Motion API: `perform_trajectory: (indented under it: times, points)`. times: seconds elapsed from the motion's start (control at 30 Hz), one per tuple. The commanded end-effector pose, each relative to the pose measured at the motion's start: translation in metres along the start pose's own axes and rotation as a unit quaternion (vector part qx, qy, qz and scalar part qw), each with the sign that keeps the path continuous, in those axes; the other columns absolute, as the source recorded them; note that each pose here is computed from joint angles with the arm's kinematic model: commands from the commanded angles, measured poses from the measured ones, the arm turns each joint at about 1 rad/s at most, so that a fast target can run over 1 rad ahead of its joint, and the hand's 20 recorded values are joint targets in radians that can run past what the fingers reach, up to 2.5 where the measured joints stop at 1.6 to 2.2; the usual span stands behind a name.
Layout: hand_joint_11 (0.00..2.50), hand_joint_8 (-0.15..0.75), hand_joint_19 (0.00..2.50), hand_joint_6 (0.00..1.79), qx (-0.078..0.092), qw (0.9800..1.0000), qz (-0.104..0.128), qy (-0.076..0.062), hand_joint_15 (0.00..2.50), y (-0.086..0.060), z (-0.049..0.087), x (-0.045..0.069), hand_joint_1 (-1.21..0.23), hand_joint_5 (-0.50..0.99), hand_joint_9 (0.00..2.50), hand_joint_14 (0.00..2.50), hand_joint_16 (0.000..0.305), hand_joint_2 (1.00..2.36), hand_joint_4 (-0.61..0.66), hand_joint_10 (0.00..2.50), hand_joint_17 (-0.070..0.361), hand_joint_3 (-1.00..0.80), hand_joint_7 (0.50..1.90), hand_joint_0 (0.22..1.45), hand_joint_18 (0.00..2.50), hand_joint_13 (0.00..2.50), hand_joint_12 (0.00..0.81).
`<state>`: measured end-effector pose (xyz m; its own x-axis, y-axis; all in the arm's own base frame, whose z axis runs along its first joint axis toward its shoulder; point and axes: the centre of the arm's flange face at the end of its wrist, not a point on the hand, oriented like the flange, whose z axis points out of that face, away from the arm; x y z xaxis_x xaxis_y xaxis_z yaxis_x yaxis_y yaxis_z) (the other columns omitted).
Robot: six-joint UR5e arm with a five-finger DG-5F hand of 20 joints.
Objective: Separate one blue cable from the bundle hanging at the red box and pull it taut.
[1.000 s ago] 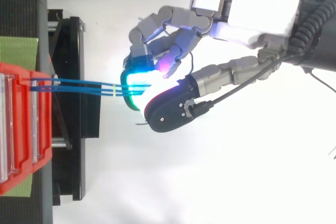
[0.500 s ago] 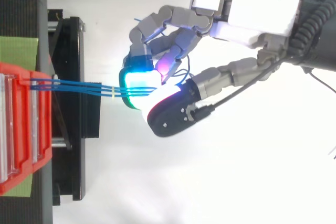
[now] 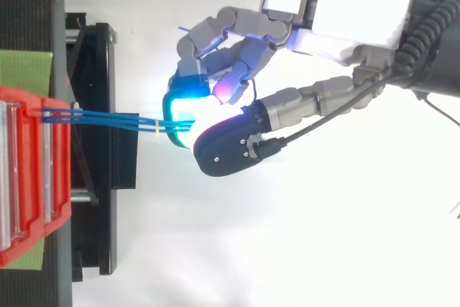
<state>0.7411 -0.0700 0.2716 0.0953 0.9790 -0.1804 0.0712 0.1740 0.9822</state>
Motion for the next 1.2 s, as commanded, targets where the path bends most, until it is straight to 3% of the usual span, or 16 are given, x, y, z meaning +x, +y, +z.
perform_trajectory:
  times: [0.0, 0.07, 0.27, 0.43, 0.53, 0.7, 0.83, 0.93, 1.07, 1.17]
  points:
    - [0.64, 0.310, 0.30, 0.90, 0.000, 1.0000, 0.001, -0.001, 0.15, 0.0003, 0.0002, -0.0007, -0.81, -0.17, 1.01, 0.01, 0.035, 1.02, 0.09, 0.02, 0.078, -0.20, 1.28, 0.65, 0.47, 0.54, 0.282]
    - [0.64, 0.303, 0.30, 0.92, 0.000, 1.0000, 0.000, 0.000, 0.15, -0.0005, -0.0001, -0.0006, -0.84, -0.18, 0.99, 0.01, 0.035, 1.02, 0.04, 0.02, 0.079, -0.25, 1.21, 0.68, 0.48, 0.53, 0.285]
    - [0.63, 0.284, 0.27, 0.91, 0.000, 1.0000, 0.001, -0.001, 0.13, 0.0012, -0.0002, -0.0010, -0.86, -0.18, 0.96, 0.01, 0.035, 1.00, 0.04, 0.02, 0.079, -0.47, 1.20, 0.75, 0.47, 0.51, 0.285]
    - [0.62, 0.280, 0.25, 0.91, 0.000, 1.0000, 0.001, -0.001, 0.12, 0.0003, 0.0002, -0.0007, -0.87, -0.18, 0.94, 0.00, 0.035, 1.00, 0.03, 0.02, 0.079, -0.50, 1.18, 0.76, 0.46, 0.49, 0.283]
    - [0.63, 0.277, 0.25, 0.92, 0.000, 1.0000, 0.000, 0.000, 0.12, -0.0005, -0.0001, -0.0006, -0.88, -0.18, 0.94, 0.00, 0.035, 1.00, 0.03, 0.02, 0.079, -0.50, 1.21, 0.75, 0.46, 0.49, 0.282]
    - [0.63, 0.275, 0.27, 0.92, 0.000, 1.0000, 0.001, 0.000, 0.13, -0.0005, -0.0001, -0.0006, -0.89, -0.17, 0.95, 0.01, 0.035, 1.00, 0.12, 0.02, 0.078, -0.50, 1.11, 0.64, 0.45, 0.49, 0.276]
    - [0.62, 0.303, 0.29, 0.91, 0.001, 1.0000, 0.001, -0.002, 0.14, -0.0009, -0.0001, -0.0029, -0.80, -0.17, 0.97, 0.01, 0.038, 1.00, 0.12, 0.02, 0.086, -0.50, 1.07, 0.50, 0.45, 0.49, 0.300]
    - [0.62, 0.314, 0.29, 0.91, 0.001, 1.0000, 0.001, -0.002, 0.14, -0.0009, -0.0001, -0.0029, -0.68, -0.17, 0.98, 0.01, 0.039, 1.00, 0.12, 0.02, 0.089, -0.50, 1.03, 0.49, 0.45, 0.50, 0.308]
    - [0.62, 0.303, 0.31, 0.89, 0.000, 1.0000, 0.001, -0.002, 0.15, -0.0002, 0.0002, -0.0030, -0.54, -0.17, 1.00, 0.01, 0.036, 1.00, 0.10, 0.02, 0.080, -0.50, 1.05, 0.56, 0.43, 0.50, 0.287]
    - [0.62, 0.303, 0.32, 0.89, 0.000, 1.0000, 0.001, -0.002, 0.15, -0.0002, 0.0002, -0.0030, -0.58, -0.16, 1.01, 0.01, 0.035, 1.00, 0.09, 0.02, 0.078, -0.49, 1.11, 0.61, 0.43, 0.50, 0.284]
